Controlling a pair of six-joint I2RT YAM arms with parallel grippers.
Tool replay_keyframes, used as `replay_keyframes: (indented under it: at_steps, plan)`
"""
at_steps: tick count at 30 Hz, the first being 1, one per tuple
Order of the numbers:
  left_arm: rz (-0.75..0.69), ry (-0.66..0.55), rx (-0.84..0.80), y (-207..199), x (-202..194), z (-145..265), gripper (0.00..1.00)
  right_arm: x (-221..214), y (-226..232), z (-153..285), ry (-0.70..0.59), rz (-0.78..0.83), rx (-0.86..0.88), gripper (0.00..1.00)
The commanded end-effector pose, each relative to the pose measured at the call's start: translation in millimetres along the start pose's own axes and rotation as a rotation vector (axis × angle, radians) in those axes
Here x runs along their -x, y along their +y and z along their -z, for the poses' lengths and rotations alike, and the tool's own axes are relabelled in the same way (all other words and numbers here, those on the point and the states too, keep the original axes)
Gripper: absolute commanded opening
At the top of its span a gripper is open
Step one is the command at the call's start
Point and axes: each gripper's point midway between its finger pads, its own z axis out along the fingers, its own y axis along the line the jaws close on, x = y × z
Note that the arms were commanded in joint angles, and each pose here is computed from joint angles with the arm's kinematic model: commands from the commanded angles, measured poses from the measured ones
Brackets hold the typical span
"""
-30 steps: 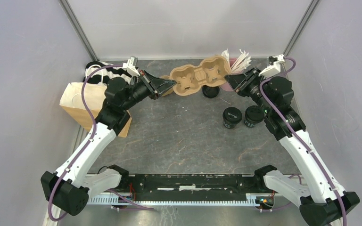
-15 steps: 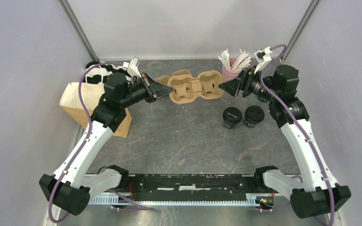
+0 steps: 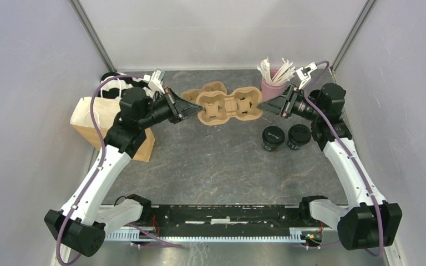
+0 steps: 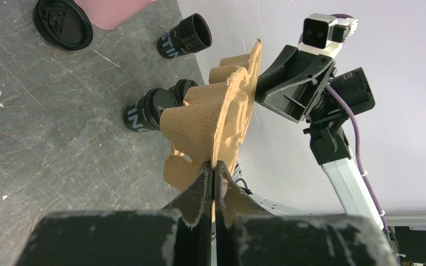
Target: Pack the takeout coffee
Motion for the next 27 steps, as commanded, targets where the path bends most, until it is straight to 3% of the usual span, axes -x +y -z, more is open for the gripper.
replay_keyframes:
  at_steps: [1, 5, 12, 18, 24, 27]
  plan:
    - [-0.053, -0.003, -0.052, -13, 0, 9, 0.02, 7, 15, 0, -0.031, -0.003, 0.091, 0.38]
    - [-0.052, -0.003, -0.052, -11, 0, 9, 0.02, 7, 19, 1, -0.049, -0.036, 0.12, 0.29]
    - [-0.049, 0.011, -0.052, -8, -4, 10, 0.02, 8, 16, 1, -0.076, -0.077, 0.137, 0.32]
    - [-0.052, 0.01, -0.05, -7, -3, 11, 0.02, 11, 17, -1, -0.085, -0.097, 0.16, 0.27]
    - [-0.058, 0.015, -0.044, -3, -3, 11, 0.02, 10, 16, -2, -0.093, -0.131, 0.183, 0.13]
    - [-0.058, 0.019, -0.028, 2, -4, 11, 0.02, 9, 15, -2, -0.09, -0.128, 0.184, 0.0]
